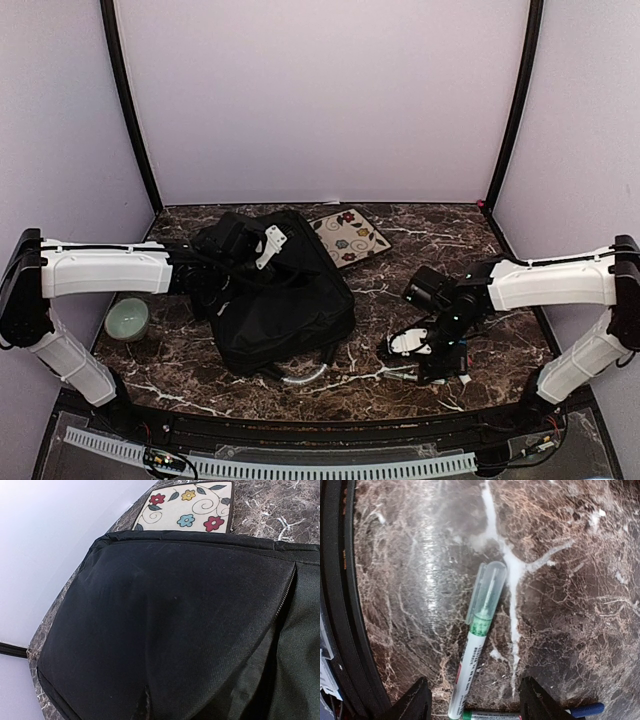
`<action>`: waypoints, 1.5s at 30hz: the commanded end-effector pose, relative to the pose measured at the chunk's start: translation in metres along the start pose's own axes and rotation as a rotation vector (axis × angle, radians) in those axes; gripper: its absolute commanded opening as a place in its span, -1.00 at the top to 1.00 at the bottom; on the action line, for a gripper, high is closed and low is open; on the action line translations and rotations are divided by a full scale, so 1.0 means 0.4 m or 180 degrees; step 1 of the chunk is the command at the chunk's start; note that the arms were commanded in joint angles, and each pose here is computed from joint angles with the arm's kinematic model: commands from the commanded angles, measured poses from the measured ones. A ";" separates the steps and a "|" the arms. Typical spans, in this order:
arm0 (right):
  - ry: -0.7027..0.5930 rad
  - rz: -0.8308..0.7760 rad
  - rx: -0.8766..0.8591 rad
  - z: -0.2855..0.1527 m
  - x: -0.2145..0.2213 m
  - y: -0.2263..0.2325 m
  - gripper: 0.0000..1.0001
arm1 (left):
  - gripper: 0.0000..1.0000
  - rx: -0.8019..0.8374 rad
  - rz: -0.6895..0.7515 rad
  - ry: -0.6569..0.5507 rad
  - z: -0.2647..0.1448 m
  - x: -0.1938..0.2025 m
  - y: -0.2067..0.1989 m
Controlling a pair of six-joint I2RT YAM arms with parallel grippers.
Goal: Pack the student bag
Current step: Move the pen to the center of the board.
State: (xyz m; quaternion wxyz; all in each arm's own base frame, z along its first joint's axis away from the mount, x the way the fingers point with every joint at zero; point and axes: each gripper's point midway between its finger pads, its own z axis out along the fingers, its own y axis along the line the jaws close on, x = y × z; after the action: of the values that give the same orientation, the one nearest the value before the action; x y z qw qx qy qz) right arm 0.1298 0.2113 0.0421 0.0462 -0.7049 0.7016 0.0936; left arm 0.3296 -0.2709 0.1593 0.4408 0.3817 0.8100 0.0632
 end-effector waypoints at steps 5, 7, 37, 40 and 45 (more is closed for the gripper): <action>0.0055 -0.0045 0.0329 0.045 -0.028 -0.036 -0.08 | 1.00 -0.0050 -0.0254 -0.0369 -0.028 -0.098 0.030; 0.0078 -0.0009 0.0374 0.052 -0.029 -0.045 -0.06 | 1.00 -0.0060 -0.0253 -0.0375 -0.028 -0.100 0.032; -0.0060 0.0282 0.0090 0.058 -0.132 -0.065 0.79 | 1.00 -0.0120 -0.0246 -0.0430 -0.051 -0.108 0.052; -0.0093 0.0286 0.0018 0.061 -0.152 -0.065 0.84 | 1.00 -0.0137 -0.0246 -0.0438 -0.054 -0.109 0.055; -0.0039 0.0315 0.0116 0.057 -0.149 -0.080 0.69 | 1.00 -0.0151 -0.0234 -0.0443 -0.056 -0.109 0.058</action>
State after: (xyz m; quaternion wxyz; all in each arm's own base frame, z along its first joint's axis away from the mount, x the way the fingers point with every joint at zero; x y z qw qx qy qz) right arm 0.1644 0.2729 0.0258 0.0654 -0.6711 0.7338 0.0834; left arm 0.3308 -0.2689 0.1595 0.4417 0.3794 0.8100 0.0701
